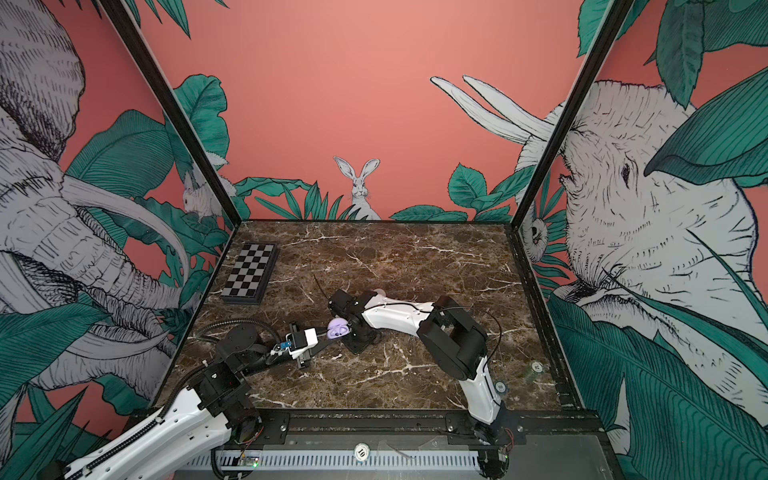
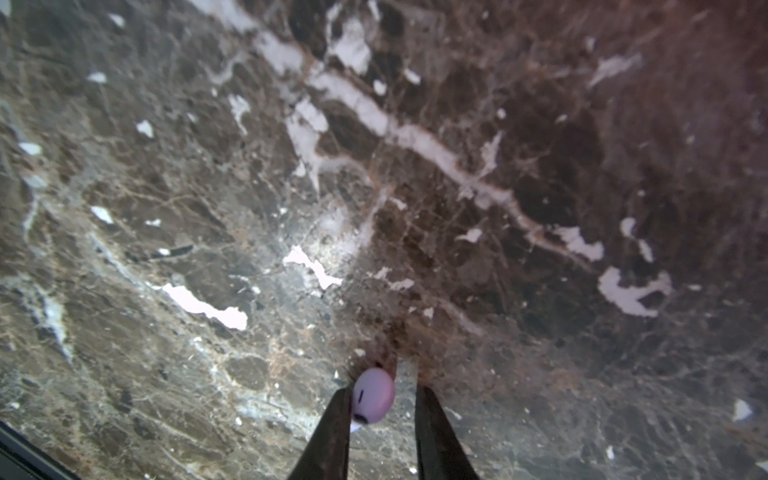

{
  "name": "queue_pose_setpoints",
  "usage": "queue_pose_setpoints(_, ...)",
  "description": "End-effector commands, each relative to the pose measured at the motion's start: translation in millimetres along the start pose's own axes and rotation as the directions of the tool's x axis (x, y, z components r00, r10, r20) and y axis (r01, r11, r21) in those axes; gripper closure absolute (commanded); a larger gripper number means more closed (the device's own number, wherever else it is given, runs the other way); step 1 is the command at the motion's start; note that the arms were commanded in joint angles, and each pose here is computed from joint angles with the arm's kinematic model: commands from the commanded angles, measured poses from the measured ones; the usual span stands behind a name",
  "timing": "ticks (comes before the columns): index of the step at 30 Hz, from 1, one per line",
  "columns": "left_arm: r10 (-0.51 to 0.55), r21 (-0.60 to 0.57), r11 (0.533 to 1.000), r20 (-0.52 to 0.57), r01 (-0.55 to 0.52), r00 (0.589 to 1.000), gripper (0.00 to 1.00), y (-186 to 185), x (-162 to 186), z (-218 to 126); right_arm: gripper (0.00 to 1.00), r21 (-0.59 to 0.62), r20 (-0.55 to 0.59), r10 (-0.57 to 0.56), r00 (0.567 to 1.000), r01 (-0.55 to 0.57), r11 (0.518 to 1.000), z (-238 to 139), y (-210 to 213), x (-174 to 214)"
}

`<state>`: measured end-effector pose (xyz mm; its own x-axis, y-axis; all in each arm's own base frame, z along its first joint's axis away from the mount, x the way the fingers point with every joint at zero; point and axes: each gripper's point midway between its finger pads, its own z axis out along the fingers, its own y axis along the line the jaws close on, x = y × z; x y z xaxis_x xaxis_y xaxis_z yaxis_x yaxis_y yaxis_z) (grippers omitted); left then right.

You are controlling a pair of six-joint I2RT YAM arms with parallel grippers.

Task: Insert the wireless bluetooth earbuds into the charging case
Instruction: 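Close the right gripper on the lavender earbud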

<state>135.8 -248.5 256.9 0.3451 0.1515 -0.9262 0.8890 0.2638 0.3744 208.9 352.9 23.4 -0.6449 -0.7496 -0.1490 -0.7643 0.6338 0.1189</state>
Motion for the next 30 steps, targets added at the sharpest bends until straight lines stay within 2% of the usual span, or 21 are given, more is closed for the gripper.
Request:
queue_pose_setpoints(1,0.018,0.004,1.0,0.004,-0.018,1.0,1.0,0,-1,0,0.74,0.013,-0.011,-0.011,1.0,0.011,1.0,3,0,0)
queue_pose_setpoints(9,0.018,0.004,1.0,0.004,-0.018,1.0,1.0,0,-2,0,0.77,0.023,-0.016,0.003,1.0,-0.002,1.0,9,-3,2)
queue_pose_setpoints(20,0.018,0.005,1.0,0.005,-0.018,1.0,1.0,0,-2,0,0.75,0.049,-0.01,0.022,1.0,-0.022,0.999,13,-8,0)
queue_pose_setpoints(30,0.014,0.008,1.0,0.004,-0.014,1.0,1.0,0,-1,1,0.78,0.069,-0.016,0.029,0.999,-0.027,0.997,17,-12,2)
